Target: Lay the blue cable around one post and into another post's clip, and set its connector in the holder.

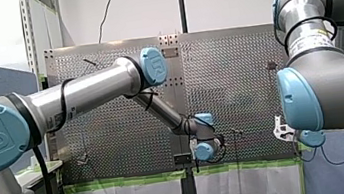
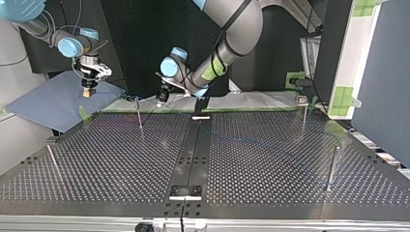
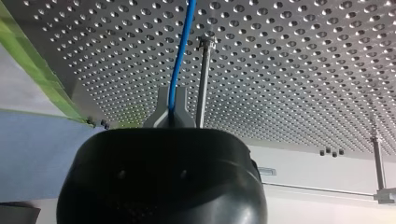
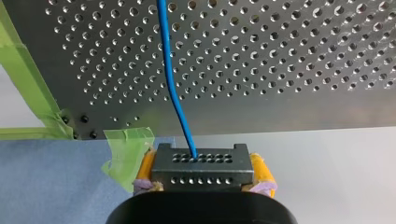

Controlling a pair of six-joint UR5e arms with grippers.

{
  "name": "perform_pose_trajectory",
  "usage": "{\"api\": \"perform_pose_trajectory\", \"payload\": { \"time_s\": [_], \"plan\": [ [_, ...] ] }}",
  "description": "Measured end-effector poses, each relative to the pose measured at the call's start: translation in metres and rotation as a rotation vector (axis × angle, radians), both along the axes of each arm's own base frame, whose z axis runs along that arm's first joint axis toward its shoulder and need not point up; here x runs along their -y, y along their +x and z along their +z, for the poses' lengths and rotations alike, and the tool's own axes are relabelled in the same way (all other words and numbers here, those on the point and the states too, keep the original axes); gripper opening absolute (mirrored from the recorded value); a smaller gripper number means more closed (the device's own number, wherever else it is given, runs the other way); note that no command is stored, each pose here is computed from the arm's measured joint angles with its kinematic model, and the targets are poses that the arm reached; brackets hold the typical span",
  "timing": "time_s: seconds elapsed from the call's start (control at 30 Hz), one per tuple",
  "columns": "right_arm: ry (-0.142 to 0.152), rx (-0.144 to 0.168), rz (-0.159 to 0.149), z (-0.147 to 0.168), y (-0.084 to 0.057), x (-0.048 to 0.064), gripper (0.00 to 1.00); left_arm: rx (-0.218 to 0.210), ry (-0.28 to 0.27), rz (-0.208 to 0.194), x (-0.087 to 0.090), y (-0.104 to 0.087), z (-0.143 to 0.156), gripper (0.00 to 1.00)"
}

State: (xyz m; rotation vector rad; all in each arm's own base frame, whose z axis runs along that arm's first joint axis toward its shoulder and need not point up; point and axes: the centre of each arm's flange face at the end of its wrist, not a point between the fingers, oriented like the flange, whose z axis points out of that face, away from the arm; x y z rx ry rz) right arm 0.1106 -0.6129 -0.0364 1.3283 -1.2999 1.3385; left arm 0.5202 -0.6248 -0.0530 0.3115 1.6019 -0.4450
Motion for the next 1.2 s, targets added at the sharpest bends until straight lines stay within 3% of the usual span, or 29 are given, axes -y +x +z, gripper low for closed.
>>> {"api": "perform_pose_trajectory", "payload": {
  "time_s": [1.0,1.03,1.07,1.1,1.17,1.2],
  "plan": [
    [-0.009,-0.001,0.005,0.006,0.001,0.010,0.00,-0.007,0.003,0.006,-0.007,0.011,0.002,0.00],
    [-0.009,-0.002,0.005,0.006,0.002,0.010,0.00,-0.007,0.003,0.006,-0.007,0.011,0.002,0.20],
    [-0.009,-0.002,0.006,0.006,0.002,0.010,0.00,-0.007,0.003,0.004,-0.007,0.011,0.002,0.31],
    [-0.009,-0.002,0.009,0.006,0.003,0.010,0.00,-0.008,0.004,0.003,-0.007,0.010,0.001,0.31],
    [-0.009,-0.003,0.012,0.006,0.003,0.010,0.00,-0.011,0.008,0.000,-0.007,0.008,-0.001,0.68],
    [-0.009,-0.003,0.014,0.006,0.004,0.010,0.00,-0.013,0.010,-0.001,-0.008,0.007,-0.002,0.68]
  ]
}}
